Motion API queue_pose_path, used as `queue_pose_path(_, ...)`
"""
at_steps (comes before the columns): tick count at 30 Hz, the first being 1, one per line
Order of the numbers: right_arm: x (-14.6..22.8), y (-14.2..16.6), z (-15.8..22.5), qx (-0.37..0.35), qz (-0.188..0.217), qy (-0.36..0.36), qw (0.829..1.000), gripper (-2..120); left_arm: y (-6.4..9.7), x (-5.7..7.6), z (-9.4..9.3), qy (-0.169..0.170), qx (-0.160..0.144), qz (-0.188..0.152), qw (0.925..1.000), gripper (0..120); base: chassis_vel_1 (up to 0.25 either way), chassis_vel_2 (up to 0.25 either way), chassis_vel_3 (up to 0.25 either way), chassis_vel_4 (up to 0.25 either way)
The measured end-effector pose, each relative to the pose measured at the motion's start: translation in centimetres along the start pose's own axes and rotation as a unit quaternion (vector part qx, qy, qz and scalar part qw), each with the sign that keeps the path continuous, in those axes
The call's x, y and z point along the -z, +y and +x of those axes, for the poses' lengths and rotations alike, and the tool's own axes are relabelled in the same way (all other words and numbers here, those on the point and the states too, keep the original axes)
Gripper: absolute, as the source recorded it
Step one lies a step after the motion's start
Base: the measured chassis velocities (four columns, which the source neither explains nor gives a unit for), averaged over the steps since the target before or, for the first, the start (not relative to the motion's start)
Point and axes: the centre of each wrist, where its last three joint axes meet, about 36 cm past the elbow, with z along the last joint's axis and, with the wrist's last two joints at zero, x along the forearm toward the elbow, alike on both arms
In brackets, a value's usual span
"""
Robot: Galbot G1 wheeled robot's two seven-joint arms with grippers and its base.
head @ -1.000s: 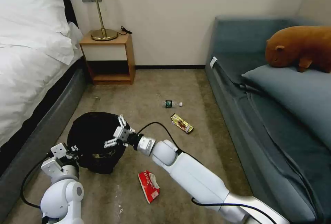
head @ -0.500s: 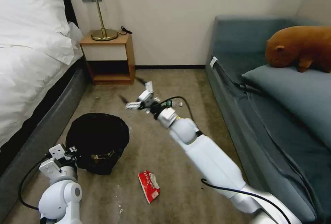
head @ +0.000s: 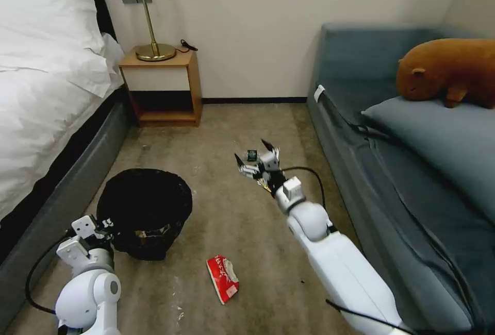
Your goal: Pick up the trash bin, then pick up the garbage on the floor and place it into the trash bin.
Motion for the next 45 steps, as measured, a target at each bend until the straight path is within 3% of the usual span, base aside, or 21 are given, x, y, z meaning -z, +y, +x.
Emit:
queue_pose_path(13, -2.6, 0.7, 3.4, 0.053, -0.003, 0.011, 0.999, 100, 0.0, -0.3, 0.2, 0.003, -0.006, -0.004, 1.0, 4, 0.0, 0.0, 0.0, 0.0)
queue_pose_path(31, -5.1, 2.0, 4.1, 0.09, 0.01, 0.032, 0.995, 100, 0.2, -0.5, 0.6, -0.001, -0.007, -0.003, 1.0, 4, 0.0, 0.0, 0.0, 0.0)
queue_pose_path(38, -8.7, 3.3, 4.2, 0.188, 0.035, 0.076, 0.979, 100, -0.2, 0.1, 0.7, -0.009, -0.01, 0.001, 0.9999, 4, 0.0, 0.0, 0.0, 0.0)
queue_pose_path(45, -11.4, 4.4, 4.0, 0.255, 0.035, 0.111, 0.96, 100, -0.2, 0.2, 1.2, -0.009, -0.009, 0.003, 0.9999, 4, 0.0, 0.0, 0.0, 0.0)
